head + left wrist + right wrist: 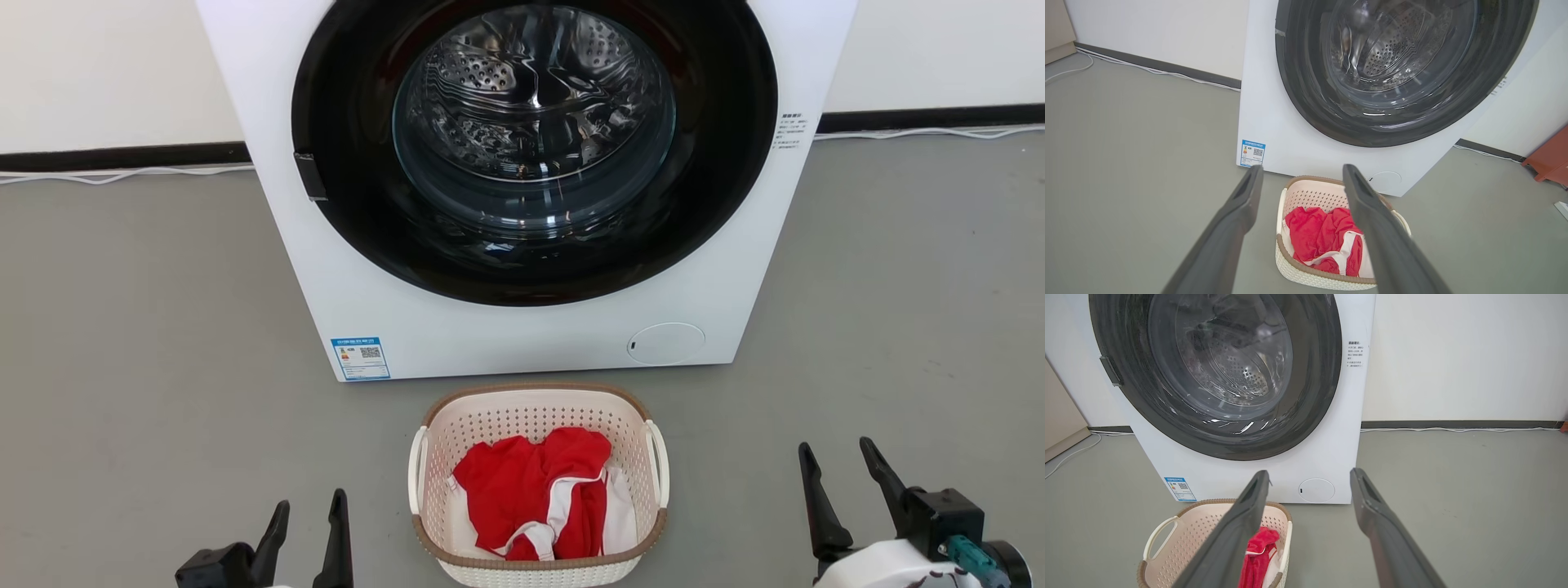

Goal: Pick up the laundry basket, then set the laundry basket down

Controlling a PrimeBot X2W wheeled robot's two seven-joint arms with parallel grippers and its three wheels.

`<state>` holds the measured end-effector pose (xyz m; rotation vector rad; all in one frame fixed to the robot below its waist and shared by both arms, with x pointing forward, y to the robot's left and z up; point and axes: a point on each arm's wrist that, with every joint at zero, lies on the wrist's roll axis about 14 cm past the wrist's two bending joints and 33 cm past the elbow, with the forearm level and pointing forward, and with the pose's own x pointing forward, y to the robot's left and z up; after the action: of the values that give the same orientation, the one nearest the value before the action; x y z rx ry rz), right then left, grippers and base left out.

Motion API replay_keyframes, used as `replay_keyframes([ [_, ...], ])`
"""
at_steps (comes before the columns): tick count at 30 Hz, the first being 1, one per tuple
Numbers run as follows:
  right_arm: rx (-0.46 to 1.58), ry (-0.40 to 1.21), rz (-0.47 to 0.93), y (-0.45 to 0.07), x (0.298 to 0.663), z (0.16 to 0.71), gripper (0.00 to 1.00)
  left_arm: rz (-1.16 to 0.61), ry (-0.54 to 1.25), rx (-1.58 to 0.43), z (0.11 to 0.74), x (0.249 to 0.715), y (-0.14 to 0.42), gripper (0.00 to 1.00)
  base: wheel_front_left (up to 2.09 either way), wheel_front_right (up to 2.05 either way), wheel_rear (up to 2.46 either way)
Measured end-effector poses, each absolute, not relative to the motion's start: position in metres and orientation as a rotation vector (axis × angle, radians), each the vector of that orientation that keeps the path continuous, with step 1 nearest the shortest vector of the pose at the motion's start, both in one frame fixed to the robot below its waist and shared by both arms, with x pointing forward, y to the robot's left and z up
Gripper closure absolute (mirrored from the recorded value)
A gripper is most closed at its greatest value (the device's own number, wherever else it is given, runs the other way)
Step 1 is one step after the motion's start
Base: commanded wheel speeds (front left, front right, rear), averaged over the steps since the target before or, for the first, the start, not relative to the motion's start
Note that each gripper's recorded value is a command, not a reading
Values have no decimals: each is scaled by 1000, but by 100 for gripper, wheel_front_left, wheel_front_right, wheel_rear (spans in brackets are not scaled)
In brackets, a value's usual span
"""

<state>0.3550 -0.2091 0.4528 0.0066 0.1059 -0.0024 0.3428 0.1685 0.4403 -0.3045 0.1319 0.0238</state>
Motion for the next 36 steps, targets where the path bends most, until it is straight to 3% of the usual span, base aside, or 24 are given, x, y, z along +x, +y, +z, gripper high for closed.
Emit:
replay_keyframes([
  [21, 10, 113, 24, -196, 348, 450, 0, 32, 108, -303, 447, 340, 172, 0, 0, 0, 0],
  [22, 11, 114, 26, -195, 348, 449, 100, 38, 106, -302, 448, 340, 173, 100, 0, 0, 0],
  [28, 41, 208, 16, -192, 333, 422, 100, 59, 200, -320, 420, 325, 172, 100, 0, 0, 0],
  [36, 138, 212, -18, -196, 333, 422, 100, 85, 215, -395, 418, 325, 175, 100, 0, 0, 0],
])
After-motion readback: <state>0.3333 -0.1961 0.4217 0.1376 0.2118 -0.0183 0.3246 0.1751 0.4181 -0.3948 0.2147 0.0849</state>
